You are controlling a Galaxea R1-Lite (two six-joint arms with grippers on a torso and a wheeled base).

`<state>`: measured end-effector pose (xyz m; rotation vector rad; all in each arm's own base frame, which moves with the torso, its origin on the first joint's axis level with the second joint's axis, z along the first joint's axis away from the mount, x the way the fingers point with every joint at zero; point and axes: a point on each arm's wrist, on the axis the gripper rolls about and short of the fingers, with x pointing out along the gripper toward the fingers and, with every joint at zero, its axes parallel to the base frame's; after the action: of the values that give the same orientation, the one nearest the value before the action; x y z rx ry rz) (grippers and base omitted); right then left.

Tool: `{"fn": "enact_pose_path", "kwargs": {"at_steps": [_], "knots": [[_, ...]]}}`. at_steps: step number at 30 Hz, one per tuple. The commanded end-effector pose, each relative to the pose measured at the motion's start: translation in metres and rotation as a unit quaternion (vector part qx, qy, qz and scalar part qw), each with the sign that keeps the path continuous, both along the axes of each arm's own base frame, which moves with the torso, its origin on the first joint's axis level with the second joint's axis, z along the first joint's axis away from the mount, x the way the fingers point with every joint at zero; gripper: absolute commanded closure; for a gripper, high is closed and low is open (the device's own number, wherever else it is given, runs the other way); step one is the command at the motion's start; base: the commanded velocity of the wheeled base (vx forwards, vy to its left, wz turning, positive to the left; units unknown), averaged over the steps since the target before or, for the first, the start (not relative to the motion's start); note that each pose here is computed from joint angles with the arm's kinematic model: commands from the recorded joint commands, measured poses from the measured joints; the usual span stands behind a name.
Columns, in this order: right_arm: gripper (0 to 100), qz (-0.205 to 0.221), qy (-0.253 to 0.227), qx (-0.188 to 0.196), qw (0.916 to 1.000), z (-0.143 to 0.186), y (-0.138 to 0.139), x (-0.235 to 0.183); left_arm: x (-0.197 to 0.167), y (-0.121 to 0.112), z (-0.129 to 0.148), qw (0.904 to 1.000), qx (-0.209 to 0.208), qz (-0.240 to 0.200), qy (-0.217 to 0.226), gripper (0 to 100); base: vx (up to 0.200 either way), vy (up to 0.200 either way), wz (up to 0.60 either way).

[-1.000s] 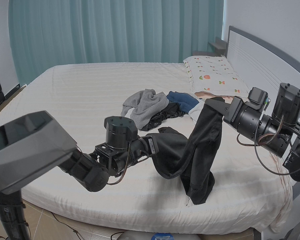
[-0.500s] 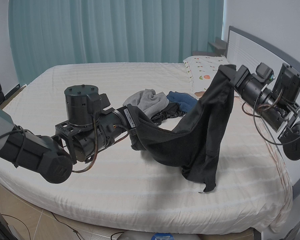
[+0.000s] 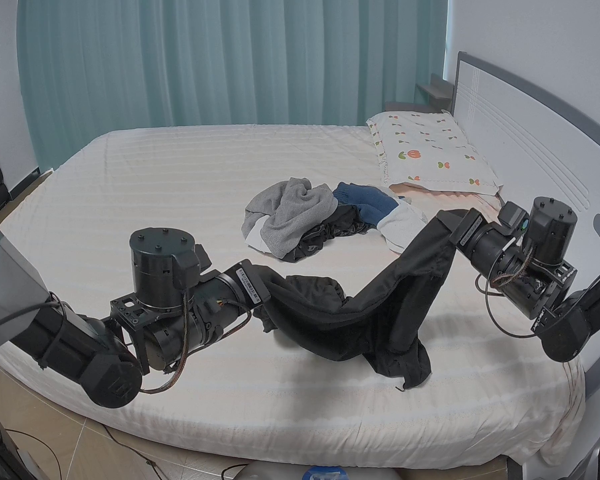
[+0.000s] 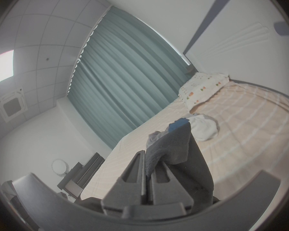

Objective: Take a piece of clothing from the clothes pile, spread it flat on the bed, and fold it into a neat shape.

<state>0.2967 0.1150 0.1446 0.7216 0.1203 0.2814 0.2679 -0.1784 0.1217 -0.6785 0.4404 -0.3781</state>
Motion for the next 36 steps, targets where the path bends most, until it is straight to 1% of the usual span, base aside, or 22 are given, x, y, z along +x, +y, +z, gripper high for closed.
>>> {"fn": "enact_pose_path", "kwargs": {"at_steps": [1, 6, 9, 14, 16, 19, 21, 23, 27, 29, 32, 36], "knots": [[100, -0.010, 0.038, -0.008, 0.9992, -0.024, -0.003, 0.003, -0.003, 0.002, -0.009, 0.9998, -0.003, 0.001, 0.021, 100, -0.200, 0.000, 0.00], [100, -0.010, 0.044, -0.010, 0.9990, -0.027, -0.004, -0.001, -0.005, 0.003, -0.016, 0.9992, -0.007, 0.000, 0.040, 100, -0.200, 0.000, 0.00], [100, -0.010, 0.046, -0.010, 0.9989, -0.027, -0.004, -0.003, -0.007, 0.005, -0.020, 0.9988, -0.002, 0.000, 0.048, 100, 0.000, 0.000, 0.00], [100, -0.007, 0.050, -0.012, 0.9986, -0.030, -0.003, -0.004, -0.007, 0.004, -0.021, 0.9988, -0.002, -0.003, 0.050, 100, 0.000, 0.000, 0.00], [100, -0.006, 0.052, -0.012, 0.9986, -0.031, -0.002, -0.005, -0.007, 0.004, -0.022, 0.9984, -0.006, -0.019, 0.053, 100, 0.000, 0.000, 0.00], [100, -0.006, 0.054, -0.013, 0.9985, -0.032, -0.002, -0.005, -0.005, 0.005, -0.019, 0.9987, -0.013, -0.015, 0.048, 100, 0.000, 0.000, 0.00], [100, -0.006, 0.054, -0.013, 0.9984, -0.033, -0.002, -0.005, -0.005, 0.006, -0.016, 0.9983, -0.029, -0.009, 0.050, 100, 0.000, 0.000, 0.00], [100, -0.006, 0.054, -0.013, 0.9985, -0.032, -0.002, -0.005, -0.004, 0.006, -0.015, 0.9980, -0.037, -0.008, 0.052, 100, 0.000, 0.200, 0.00], [100, -0.008, 0.053, -0.014, 0.9985, -0.031, -0.002, -0.006, -0.005, 0.006, -0.014, 0.9980, -0.038, -0.007, 0.051, 100, 0.000, 0.200, 0.00], [100, -0.016, 0.052, -0.014, 0.9984, -0.030, -0.002, -0.005, -0.004, 0.006, -0.013, 0.9980, -0.039, -0.006, 0.050, 100, 0.000, 0.200, 0.00], [100, -0.048, 0.046, -0.020, 0.9976, -0.030, -0.002, -0.003, -0.004, 0.007, -0.013, 0.9981, -0.038, -0.004, 0.048, 100, 0.000, 0.200, 0.00], [100, -0.056, 0.040, -0.029, 0.9972, -0.028, 0.002, -0.003, -0.003, 0.008, -0.010, 0.9983, -0.039, 0.004, 0.043, 100, 0.000, 0.200, 0.00]]}}
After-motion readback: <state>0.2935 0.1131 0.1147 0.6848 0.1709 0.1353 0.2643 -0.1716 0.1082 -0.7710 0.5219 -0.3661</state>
